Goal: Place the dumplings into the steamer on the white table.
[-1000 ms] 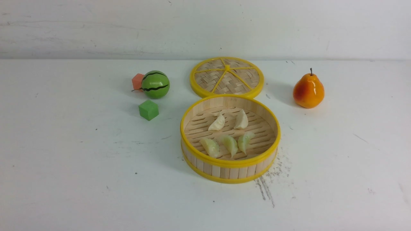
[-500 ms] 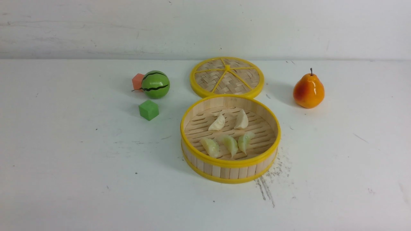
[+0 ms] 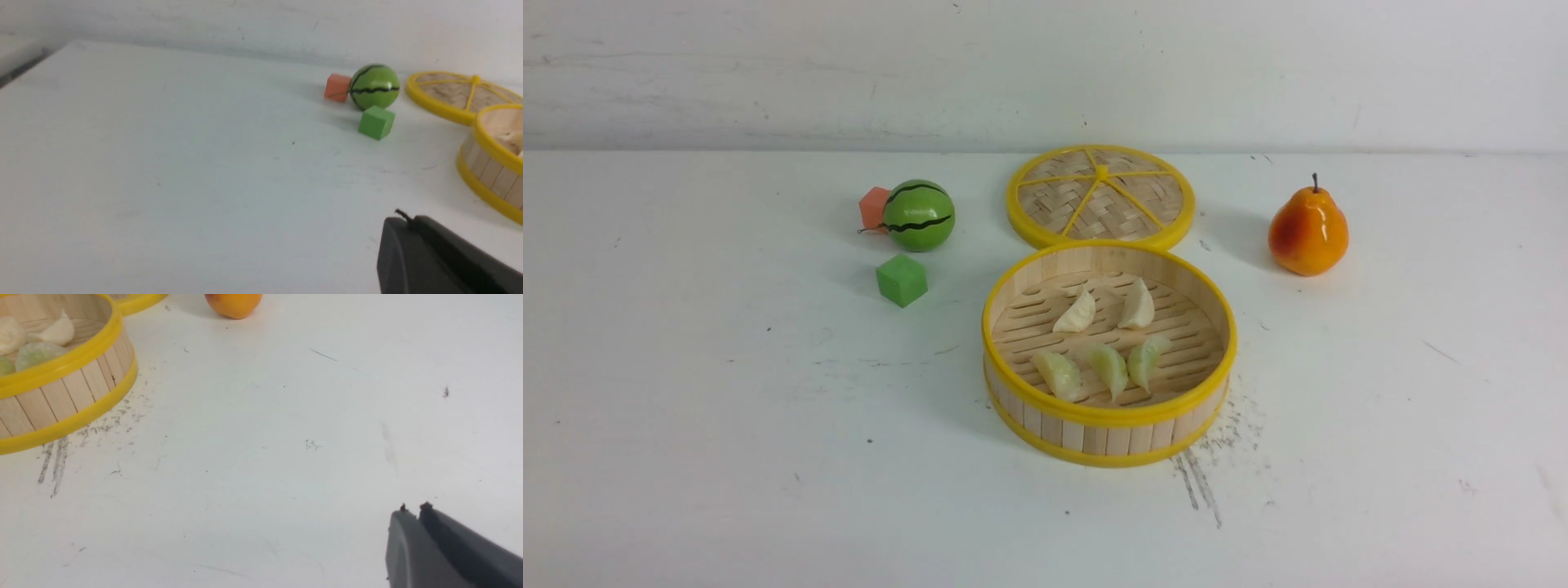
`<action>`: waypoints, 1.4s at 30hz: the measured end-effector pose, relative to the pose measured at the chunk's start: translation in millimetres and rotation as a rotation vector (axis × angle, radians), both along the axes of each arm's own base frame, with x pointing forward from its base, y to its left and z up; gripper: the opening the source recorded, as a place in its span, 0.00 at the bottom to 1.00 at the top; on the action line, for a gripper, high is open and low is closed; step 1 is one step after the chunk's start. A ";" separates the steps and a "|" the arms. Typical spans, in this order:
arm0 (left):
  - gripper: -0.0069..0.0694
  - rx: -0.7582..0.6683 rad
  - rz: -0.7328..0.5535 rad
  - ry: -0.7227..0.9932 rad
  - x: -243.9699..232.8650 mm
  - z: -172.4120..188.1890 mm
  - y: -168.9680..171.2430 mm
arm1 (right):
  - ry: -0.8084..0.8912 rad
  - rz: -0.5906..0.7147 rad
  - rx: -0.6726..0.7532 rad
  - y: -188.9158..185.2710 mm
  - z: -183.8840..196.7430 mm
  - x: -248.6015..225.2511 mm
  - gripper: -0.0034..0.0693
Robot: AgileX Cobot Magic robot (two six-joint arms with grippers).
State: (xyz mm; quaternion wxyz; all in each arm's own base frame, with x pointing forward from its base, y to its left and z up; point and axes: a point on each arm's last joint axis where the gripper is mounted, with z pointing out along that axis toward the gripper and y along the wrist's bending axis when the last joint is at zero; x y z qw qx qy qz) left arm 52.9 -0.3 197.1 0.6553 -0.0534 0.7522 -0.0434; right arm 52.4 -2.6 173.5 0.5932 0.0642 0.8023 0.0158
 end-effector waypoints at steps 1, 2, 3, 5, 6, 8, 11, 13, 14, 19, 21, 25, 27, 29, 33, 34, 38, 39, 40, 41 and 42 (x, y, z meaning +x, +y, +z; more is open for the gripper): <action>0.07 -0.016 0.004 0.022 0.6 -6.3 0.1 | 0.000 0.000 0.000 0.0 0.0 0.0 0.10; 0.07 -0.032 0.008 0.038 1.0 -10.7 0.1 | 0.000 0.000 0.000 0.0 0.0 0.0 0.10; 0.07 -0.054 0.011 0.058 1.2 -15.2 0.1 | 0.000 0.000 0.000 0.0 0.0 0.0 0.10; 0.07 -0.084 0.019 0.097 0.6 -20.0 0.2 | 0.000 0.000 0.000 0.0 0.0 0.0 0.11; 0.07 -0.090 0.024 0.130 0.0 -23.4 0.4 | 0.000 0.000 0.000 0.0 0.0 0.0 0.11; 0.07 -0.075 0.027 0.153 -0.5 -26.0 0.9 | 0.000 0.000 0.000 0.0 0.0 0.0 0.12; 0.07 -0.057 0.026 0.158 -0.7 -26.4 1.1 | 0.000 0.000 0.000 0.0 0.0 0.0 0.12; 0.07 -0.044 0.024 0.160 -0.7 -26.7 1.2 | 0.000 0.000 0.000 0.0 0.0 0.0 0.13; 0.07 -0.040 0.023 0.160 -0.7 -26.7 1.2 | 0.000 0.000 0.000 0.0 0.0 0.0 0.13; 0.07 -0.036 0.022 0.154 -0.5 -26.2 1.2 | 0.000 0.000 0.000 0.0 0.0 0.0 0.13; 0.07 -0.035 0.022 0.152 -0.5 -26.0 1.2 | 0.000 0.000 0.000 0.0 0.0 0.0 0.13; 0.07 -0.036 0.022 0.151 -0.4 -25.9 1.2 | 0.000 0.000 0.000 0.0 0.0 0.0 0.14; 0.07 -0.036 0.022 0.150 -0.4 -25.9 1.2 | 0.000 0.000 0.000 0.0 0.0 0.0 0.14; 0.07 -0.036 0.022 0.150 -0.4 -25.8 1.2 | 0.000 0.000 0.000 0.0 0.0 0.0 0.15; 0.07 -0.037 0.022 0.148 -0.4 -25.7 1.1 | 0.000 0.000 0.000 0.0 0.0 0.0 0.15; 0.07 -0.037 0.022 0.148 -0.4 -25.7 1.1 | 0.000 0.000 0.000 0.0 0.0 0.0 0.15; 0.07 -0.037 0.022 0.148 -0.4 -25.7 1.1 | 0.000 0.000 0.000 0.0 0.0 0.0 0.16; 0.07 -0.037 0.022 0.148 -0.4 -25.7 1.1 | 0.000 0.000 0.000 0.0 0.0 0.0 0.17; 0.07 -0.037 0.022 0.148 -0.4 -25.7 1.1 | 0.000 0.000 0.000 0.0 0.0 0.0 0.17; 0.07 -0.037 0.022 0.148 -0.4 -25.7 1.1 | 0.000 0.000 0.000 0.0 0.0 0.0 0.17; 0.07 -0.037 0.022 0.148 -0.4 -25.7 1.1 | 0.000 0.000 0.000 0.0 0.0 0.0 0.17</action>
